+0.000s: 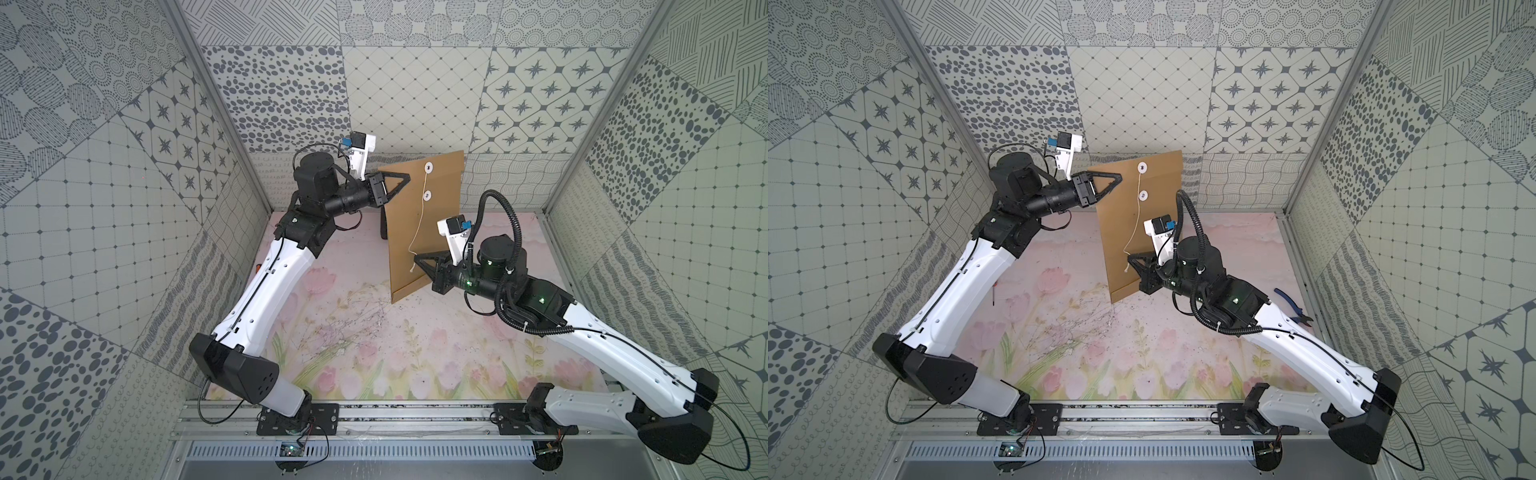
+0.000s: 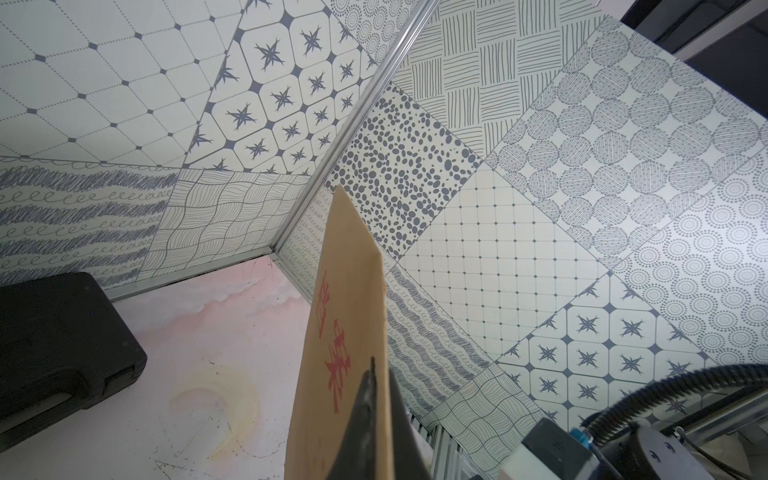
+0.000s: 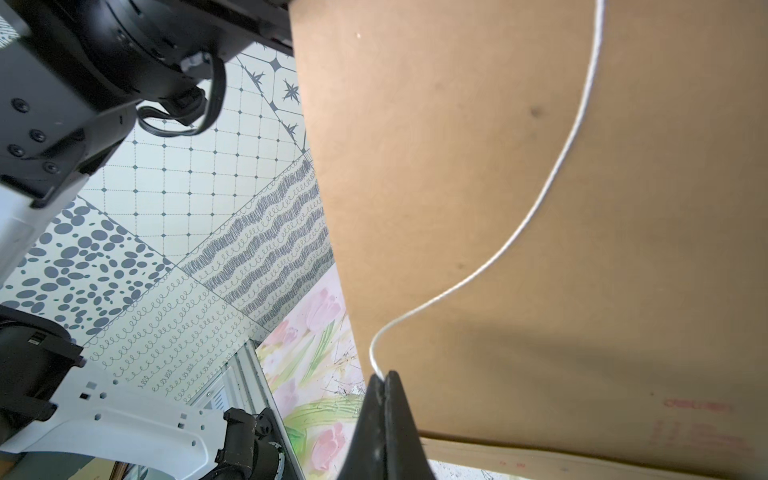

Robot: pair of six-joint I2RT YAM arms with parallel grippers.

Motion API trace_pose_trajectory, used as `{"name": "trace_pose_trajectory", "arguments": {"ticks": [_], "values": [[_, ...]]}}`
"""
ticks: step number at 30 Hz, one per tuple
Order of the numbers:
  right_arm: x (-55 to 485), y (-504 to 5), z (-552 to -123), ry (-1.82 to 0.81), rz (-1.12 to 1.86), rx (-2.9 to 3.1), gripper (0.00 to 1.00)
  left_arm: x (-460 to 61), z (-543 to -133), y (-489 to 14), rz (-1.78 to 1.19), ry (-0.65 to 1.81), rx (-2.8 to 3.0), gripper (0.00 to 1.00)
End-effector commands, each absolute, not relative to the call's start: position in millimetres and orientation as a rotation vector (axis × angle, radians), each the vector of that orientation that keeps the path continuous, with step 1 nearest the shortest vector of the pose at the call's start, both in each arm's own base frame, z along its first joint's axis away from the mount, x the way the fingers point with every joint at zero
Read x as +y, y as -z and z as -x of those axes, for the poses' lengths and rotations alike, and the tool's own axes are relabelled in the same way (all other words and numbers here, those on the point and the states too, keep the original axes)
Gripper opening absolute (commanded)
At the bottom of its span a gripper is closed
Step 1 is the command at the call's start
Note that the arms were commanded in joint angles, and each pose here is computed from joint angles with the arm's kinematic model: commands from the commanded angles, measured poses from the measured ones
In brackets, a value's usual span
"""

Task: Close the mouth of the file bag
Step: Adjust the file bag.

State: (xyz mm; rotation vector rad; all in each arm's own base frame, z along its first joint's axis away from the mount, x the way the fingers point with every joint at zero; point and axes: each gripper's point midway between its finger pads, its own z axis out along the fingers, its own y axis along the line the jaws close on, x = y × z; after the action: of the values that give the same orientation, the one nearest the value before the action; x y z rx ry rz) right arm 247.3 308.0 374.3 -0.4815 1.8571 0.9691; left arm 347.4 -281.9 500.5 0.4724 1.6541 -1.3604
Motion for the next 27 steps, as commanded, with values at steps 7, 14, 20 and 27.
{"name": "trace_pose_trajectory", "arguments": {"ticks": [7, 14, 20, 27], "values": [[287, -378, -262, -0.917, 0.423, 1.832, 0.0, -283, -300, -539, -0.667, 1.473, 1.499, 0.0], [267, -369, -270, -0.869, 0.379, 1.86, 0.0, -282, -288, -542, -0.716, 1.493, 1.481, 0.0], [244, -360, -281, -0.827, 0.315, 1.888, 0.0, -282, -276, -546, -0.767, 1.516, 1.455, 0.0], [236, -369, -280, -0.819, 0.291, 1.874, 0.0, -284, -267, -544, -0.813, 1.537, 1.446, 0.0]]}}
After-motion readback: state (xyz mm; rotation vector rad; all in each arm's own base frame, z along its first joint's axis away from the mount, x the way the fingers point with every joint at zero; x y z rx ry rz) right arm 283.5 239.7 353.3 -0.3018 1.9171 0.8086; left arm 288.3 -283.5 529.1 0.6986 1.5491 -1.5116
